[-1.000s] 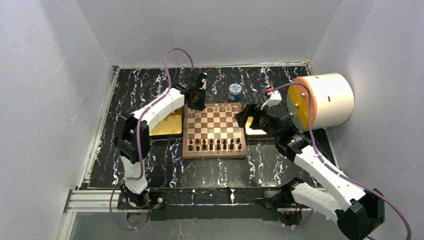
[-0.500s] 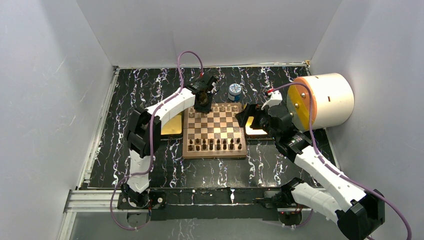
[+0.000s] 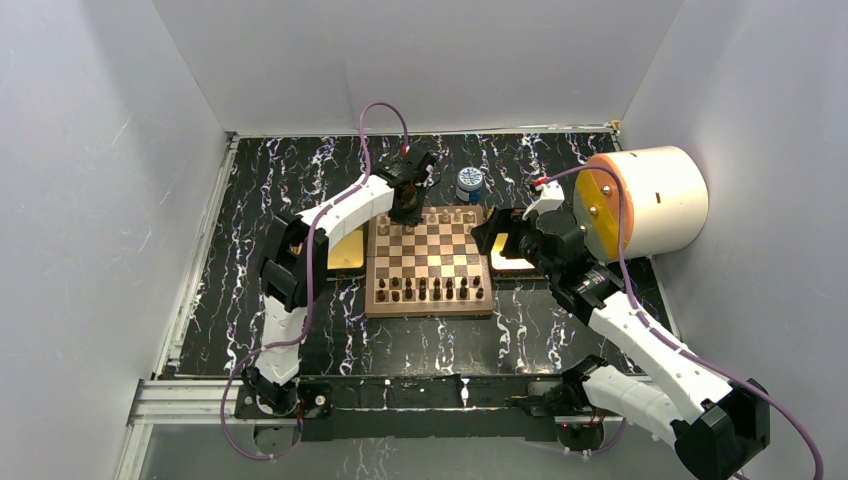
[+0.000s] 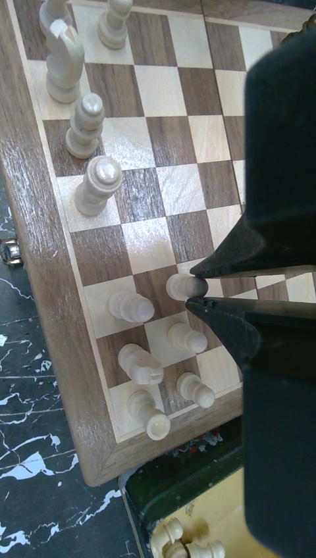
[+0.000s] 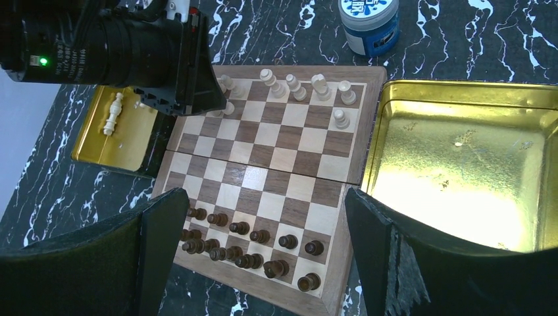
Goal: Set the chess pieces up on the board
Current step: Place the chess piece on the chessboard.
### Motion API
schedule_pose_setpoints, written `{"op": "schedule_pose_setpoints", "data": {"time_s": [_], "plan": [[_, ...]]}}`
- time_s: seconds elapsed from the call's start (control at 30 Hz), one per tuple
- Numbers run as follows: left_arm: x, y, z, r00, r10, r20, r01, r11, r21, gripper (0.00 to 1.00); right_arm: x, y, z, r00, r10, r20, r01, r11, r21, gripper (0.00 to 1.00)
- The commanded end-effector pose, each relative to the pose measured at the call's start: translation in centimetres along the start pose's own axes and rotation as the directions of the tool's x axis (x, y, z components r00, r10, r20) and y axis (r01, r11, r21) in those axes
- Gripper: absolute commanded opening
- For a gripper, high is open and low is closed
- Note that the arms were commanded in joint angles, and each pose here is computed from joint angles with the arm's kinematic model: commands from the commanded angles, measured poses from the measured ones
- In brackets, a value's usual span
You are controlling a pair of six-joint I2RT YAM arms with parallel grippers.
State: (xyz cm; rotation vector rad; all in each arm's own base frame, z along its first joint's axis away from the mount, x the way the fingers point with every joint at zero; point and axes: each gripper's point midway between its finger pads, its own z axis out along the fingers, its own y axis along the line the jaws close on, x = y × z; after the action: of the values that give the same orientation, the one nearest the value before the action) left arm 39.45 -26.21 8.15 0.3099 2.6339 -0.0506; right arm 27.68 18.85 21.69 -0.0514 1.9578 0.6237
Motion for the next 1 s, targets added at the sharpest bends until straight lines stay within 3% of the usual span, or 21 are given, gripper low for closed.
{"op": "schedule_pose_setpoints", "data": {"time_s": [0.0,0.97], "plan": [[-1.0,0.0,-0.4,1.0,0.013,0.022,-0.013,1.0,-0.016,0.1,-2.1,0.6,-0.6,0.998,-0.002,0.066,0.003,1.0,-0.011,0.99],[-0.8,0.1,0.8,1.0,0.018,0.013,-0.018,0.999,-0.032,0.13,-2.2,0.3,-0.5,0.997,-0.02,0.072,0.02,1.0,0.0,0.99]]}}
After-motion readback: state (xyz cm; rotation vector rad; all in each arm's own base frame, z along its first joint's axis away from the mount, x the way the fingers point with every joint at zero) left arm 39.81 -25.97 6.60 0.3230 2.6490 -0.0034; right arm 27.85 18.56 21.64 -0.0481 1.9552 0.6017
